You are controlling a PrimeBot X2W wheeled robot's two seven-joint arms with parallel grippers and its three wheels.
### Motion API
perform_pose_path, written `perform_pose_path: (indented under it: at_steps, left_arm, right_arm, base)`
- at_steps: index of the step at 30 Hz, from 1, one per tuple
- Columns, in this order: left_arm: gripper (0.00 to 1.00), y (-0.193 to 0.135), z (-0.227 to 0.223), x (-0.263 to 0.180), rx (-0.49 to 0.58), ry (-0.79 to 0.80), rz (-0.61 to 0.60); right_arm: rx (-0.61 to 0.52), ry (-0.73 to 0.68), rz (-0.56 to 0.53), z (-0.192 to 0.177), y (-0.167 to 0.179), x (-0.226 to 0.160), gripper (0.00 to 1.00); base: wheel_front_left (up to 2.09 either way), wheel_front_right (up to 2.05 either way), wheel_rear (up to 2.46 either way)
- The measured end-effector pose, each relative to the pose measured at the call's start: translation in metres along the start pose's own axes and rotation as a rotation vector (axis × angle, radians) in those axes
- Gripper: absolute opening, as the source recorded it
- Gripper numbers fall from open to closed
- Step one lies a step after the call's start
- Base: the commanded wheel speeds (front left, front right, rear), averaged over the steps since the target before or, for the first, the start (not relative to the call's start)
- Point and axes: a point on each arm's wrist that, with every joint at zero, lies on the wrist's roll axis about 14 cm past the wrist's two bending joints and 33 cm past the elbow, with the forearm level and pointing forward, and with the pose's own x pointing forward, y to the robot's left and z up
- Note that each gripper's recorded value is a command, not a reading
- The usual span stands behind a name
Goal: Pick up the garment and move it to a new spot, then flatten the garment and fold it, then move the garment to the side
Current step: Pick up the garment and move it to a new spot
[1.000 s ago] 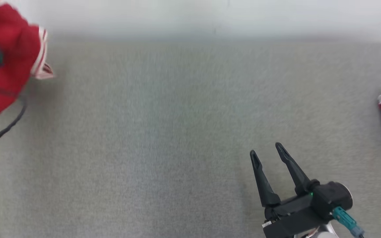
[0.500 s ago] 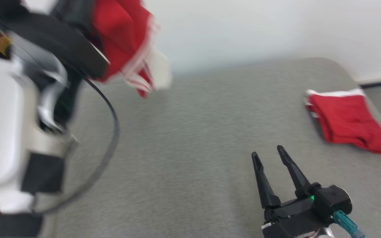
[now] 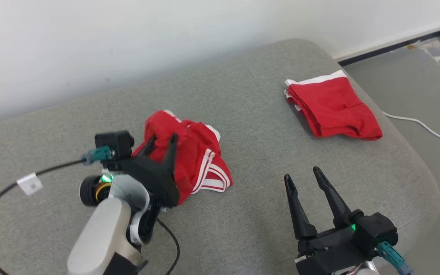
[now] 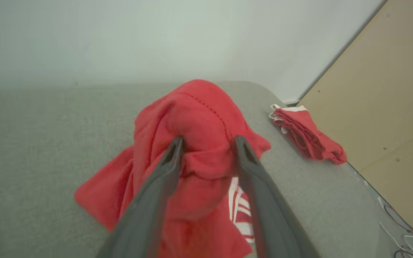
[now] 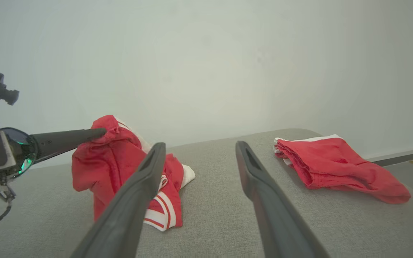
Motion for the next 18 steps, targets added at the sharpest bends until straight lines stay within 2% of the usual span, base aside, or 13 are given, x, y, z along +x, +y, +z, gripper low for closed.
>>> perform_pose_path:
  at_steps: [2, 8, 12, 18]
  left_arm:
    - [1.0, 0.005, -0.018, 0.001, -0.005, 0.024, 0.016]
    - [1.0, 0.022, -0.004, -0.025, 0.012, -0.193, 0.059]
    - [1.0, 0.051, 0.006, -0.064, 0.056, -0.317, 0.163]
    - [1.0, 0.086, 0.013, -0.143, 0.11, -0.421, 0.348]
  right_arm:
    - [-0.002, 0.01, -0.014, -0.003, -0.004, -0.001, 1.0]
    - [-0.001, 0.05, -0.021, -0.016, -0.007, -0.002, 1.0]
    - [0.0, 0.068, -0.003, -0.022, -0.004, -0.001, 1.0]
    - [0.014, 0.085, 0.041, -0.031, 0.009, 0.002, 1.0]
  base:
    - [0.0, 0.0, 0.0]
    - [0.0, 0.0, 0.0]
    - [0.0, 0.0, 0.0]
    - [0.0, 0.0, 0.0]
